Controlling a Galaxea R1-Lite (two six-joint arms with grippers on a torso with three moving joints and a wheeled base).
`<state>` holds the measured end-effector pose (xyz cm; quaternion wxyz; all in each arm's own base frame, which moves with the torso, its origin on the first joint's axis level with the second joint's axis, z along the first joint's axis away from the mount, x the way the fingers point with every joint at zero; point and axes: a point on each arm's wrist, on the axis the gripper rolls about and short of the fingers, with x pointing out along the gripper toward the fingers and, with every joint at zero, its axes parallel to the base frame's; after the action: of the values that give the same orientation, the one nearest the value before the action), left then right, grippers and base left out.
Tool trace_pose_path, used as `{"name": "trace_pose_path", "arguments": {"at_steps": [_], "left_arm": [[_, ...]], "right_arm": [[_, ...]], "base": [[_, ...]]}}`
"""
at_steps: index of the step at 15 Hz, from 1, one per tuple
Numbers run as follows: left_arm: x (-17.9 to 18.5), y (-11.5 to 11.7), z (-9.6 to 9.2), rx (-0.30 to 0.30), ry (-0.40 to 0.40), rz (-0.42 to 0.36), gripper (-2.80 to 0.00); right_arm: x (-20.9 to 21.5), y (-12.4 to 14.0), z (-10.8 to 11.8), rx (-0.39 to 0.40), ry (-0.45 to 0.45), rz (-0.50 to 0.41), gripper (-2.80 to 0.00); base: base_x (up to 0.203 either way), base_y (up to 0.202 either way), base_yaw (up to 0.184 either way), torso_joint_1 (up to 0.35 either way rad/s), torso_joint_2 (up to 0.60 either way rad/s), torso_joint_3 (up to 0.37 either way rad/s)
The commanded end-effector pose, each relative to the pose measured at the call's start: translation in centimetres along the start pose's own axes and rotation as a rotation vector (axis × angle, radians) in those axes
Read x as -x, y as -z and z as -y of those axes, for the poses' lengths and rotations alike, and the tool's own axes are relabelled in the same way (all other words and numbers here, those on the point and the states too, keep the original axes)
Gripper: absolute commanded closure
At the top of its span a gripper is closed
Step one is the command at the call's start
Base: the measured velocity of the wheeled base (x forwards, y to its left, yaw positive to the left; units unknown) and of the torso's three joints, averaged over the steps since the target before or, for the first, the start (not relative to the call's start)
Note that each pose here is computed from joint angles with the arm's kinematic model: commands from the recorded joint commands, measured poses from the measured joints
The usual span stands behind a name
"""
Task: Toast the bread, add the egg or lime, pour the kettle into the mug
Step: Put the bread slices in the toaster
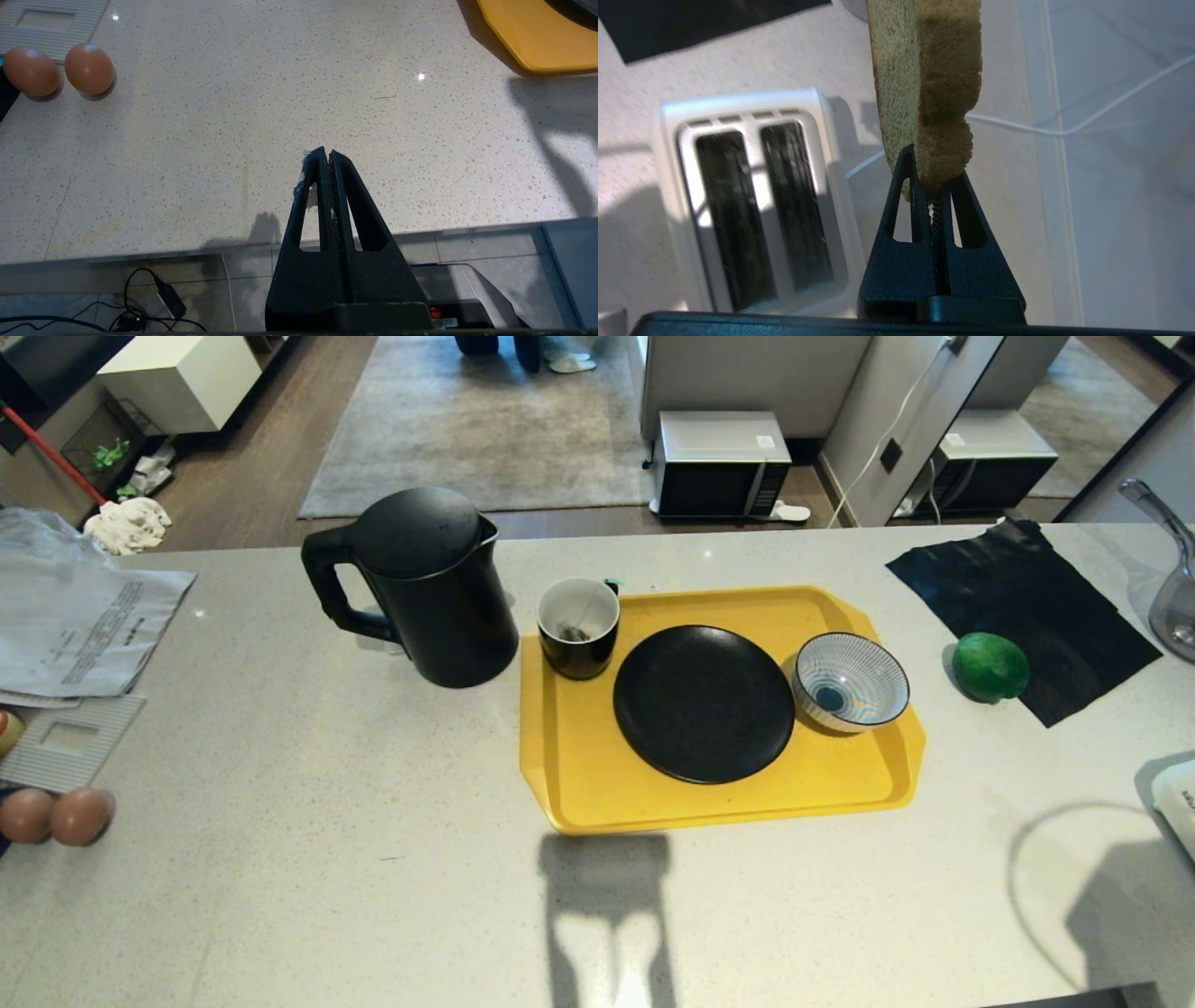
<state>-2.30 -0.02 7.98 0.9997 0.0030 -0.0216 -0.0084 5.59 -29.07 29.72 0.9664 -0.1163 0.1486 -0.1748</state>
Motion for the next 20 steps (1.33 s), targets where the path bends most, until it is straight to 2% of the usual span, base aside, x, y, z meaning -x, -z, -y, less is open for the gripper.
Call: {"name": "trace_pose_path", "arguments": {"at_steps": [1, 3, 7, 9, 14, 20], "left_arm": [[-0.1, 0.5, 0.0, 0.0, 0.0, -0.014, 0.0], [-0.1, 0.5, 0.0, 0.0, 0.0, -0.014, 0.0], [-0.1, 0.5, 0.0, 0.0, 0.0, -0.014, 0.0], [-0.1, 0.5, 0.0, 0.0, 0.0, -0.014, 0.0], [-0.1, 0.5, 0.0, 0.0, 0.0, -0.014, 0.0], [-0.1, 0.5, 0.0, 0.0, 0.0, -0.014, 0.0]], "right_arm": [[0.9, 2.2, 1.0, -0.005, -0.002, -0.002, 0.0], [1.8, 3.8, 0.9, -0.027, -0.022, 0.012, 0.0], [1.7, 6.1, -0.7, -0.105, -0.052, -0.022, 0.0], [1.3, 7.0, -1.6, -0.067, -0.08, -0.035, 0.0], [2.3, 8.4, -4.3, -0.059, -0.12, -0.076, 0.0], [2.8, 8.9, -4.8, -0.063, -0.115, -0.084, 0.0]], "base": [[0.0, 0.0, 0.0, 0.0, 0.0, 0.0], [0.0, 0.0, 0.0, 0.0, 0.0, 0.0], [0.0, 0.0, 0.0, 0.0, 0.0, 0.0], [0.0, 0.0, 0.0, 0.0, 0.0, 0.0], [0.0, 0.0, 0.0, 0.0, 0.0, 0.0], [0.0, 0.0, 0.0, 0.0, 0.0, 0.0]]}}
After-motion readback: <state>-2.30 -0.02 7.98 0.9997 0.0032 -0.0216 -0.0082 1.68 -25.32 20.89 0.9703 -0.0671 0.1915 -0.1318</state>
